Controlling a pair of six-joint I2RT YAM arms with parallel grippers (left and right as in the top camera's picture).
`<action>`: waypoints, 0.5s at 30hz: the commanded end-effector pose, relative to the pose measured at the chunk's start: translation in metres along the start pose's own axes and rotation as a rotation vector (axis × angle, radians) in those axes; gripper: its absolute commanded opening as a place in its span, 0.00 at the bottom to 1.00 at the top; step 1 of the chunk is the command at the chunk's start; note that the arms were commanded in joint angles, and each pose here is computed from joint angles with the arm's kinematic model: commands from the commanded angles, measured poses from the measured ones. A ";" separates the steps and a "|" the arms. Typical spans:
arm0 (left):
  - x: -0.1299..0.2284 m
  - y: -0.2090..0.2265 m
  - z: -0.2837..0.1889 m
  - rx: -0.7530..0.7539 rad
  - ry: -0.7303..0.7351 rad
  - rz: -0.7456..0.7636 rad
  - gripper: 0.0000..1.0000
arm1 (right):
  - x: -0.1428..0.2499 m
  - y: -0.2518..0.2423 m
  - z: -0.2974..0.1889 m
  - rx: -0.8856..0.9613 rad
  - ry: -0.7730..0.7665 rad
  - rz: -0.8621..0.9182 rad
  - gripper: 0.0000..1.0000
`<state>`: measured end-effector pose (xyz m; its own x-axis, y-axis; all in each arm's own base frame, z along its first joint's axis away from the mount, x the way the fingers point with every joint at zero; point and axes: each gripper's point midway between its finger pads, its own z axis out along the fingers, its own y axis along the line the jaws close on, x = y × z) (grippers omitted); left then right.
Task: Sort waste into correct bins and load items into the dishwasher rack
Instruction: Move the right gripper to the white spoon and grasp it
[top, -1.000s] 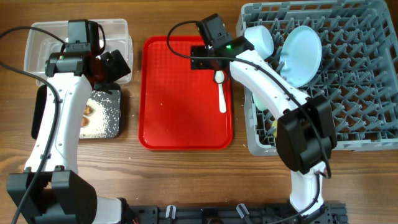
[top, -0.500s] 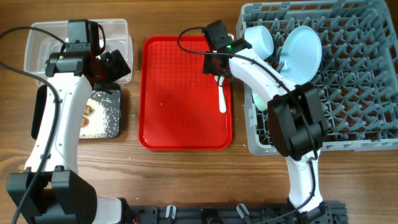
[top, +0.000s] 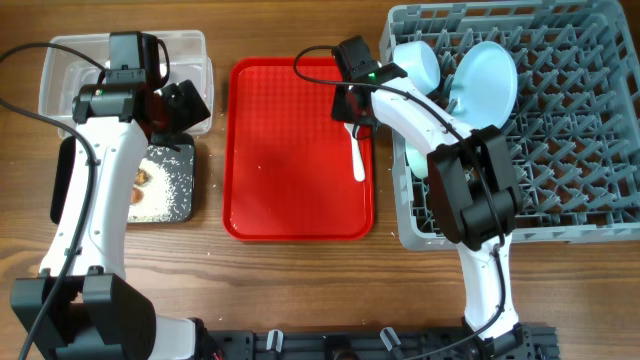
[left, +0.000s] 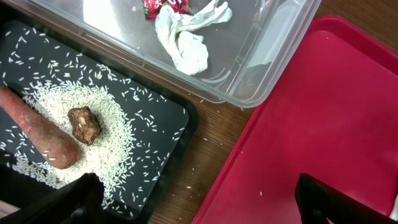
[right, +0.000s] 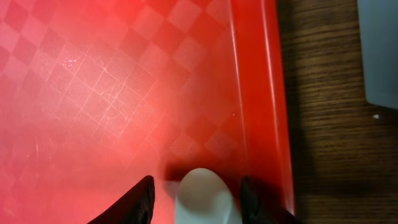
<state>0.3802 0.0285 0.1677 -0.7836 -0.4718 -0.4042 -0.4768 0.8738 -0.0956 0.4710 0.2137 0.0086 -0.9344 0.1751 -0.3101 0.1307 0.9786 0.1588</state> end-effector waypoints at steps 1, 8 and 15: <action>-0.006 0.001 -0.004 0.000 -0.020 -0.003 1.00 | 0.020 0.004 0.010 -0.034 0.084 0.012 0.45; -0.006 0.001 -0.004 0.000 -0.020 -0.003 1.00 | 0.036 0.010 0.008 -0.074 0.165 0.022 0.49; -0.006 0.001 -0.004 0.000 -0.020 -0.003 1.00 | 0.044 0.007 0.006 -0.090 0.214 0.032 0.56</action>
<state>0.3802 0.0285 0.1677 -0.7836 -0.4718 -0.4042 -0.4768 0.8738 -0.0956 0.4480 0.2295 0.0086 -0.9692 0.1691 -0.1792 0.1215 0.9608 0.2493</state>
